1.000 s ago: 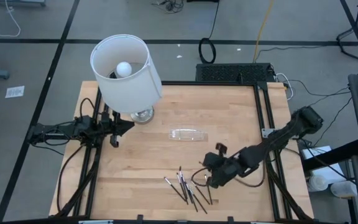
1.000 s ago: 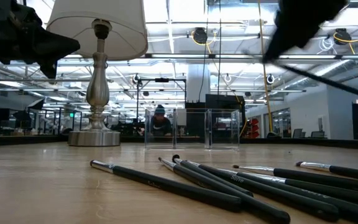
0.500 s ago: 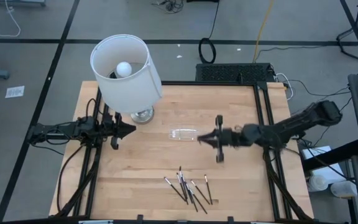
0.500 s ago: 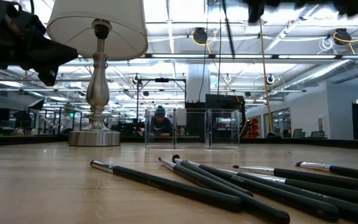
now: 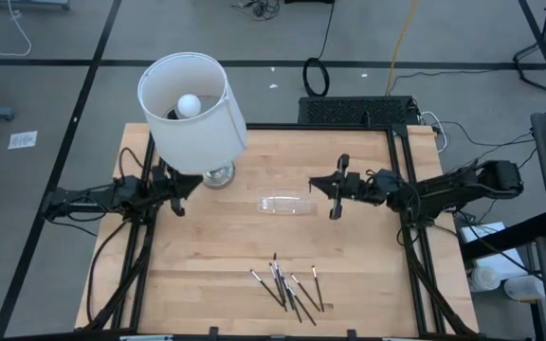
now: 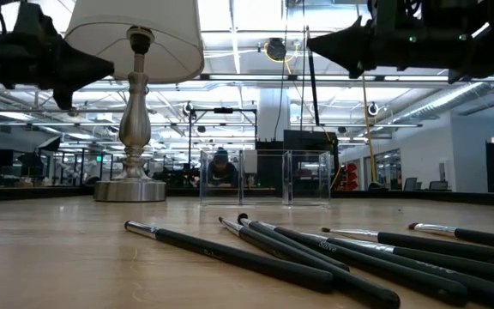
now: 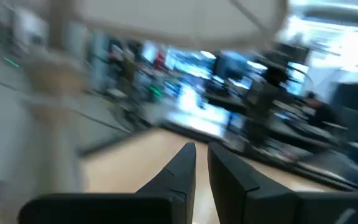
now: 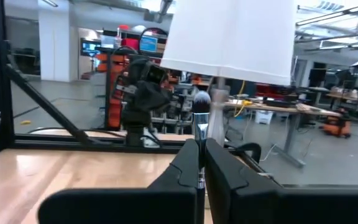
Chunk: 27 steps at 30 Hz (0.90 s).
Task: Sort items
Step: Put the eyeshadow brush into the transparent organizer
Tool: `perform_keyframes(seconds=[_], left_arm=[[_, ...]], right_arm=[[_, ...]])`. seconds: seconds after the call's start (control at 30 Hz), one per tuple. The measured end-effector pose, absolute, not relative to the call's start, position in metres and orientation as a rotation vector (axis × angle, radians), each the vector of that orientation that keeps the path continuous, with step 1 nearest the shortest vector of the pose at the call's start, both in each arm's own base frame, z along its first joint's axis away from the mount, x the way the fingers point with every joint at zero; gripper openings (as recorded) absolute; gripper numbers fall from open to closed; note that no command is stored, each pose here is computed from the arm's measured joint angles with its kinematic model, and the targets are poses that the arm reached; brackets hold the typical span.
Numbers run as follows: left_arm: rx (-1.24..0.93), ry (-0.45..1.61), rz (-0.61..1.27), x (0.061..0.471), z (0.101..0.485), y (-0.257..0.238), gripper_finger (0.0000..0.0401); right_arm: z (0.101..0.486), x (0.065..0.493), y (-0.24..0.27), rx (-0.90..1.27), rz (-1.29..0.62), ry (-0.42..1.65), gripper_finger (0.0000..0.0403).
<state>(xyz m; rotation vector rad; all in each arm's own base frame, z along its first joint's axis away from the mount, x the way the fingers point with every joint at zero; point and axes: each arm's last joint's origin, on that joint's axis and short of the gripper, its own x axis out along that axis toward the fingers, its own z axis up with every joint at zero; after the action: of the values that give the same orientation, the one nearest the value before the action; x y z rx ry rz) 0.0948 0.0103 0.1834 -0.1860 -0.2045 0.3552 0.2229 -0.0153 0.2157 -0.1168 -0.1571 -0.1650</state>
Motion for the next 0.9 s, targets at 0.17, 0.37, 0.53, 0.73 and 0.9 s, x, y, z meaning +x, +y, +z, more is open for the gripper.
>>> perform_keyframes(seconds=[0.17,0.37,0.53,0.73,0.9], left_arm=[[-0.174,-0.208,0.374,0.095,0.184,0.011,0.0049],[-0.181,-0.130,0.266,0.097,0.177,0.008,0.0049],[-0.177,-0.077,0.244,0.097,0.172,0.007,0.0049],[-0.190,-0.064,0.241,0.098,0.171,0.007,0.0049],[-0.191,-0.068,0.251,0.097,0.172,0.007,0.0049]], right_arm=[[0.203,0.231,-0.011,-0.124,-0.141,-0.128,0.0000],[0.200,0.241,-0.006,-0.185,-0.118,-0.267,0.0000],[0.195,0.246,-0.016,-0.175,-0.158,-0.294,0.0000],[0.180,0.250,-0.022,-0.154,-0.170,-0.203,0.0000],[0.174,0.252,-0.022,-0.157,-0.167,-0.169,0.0000]])
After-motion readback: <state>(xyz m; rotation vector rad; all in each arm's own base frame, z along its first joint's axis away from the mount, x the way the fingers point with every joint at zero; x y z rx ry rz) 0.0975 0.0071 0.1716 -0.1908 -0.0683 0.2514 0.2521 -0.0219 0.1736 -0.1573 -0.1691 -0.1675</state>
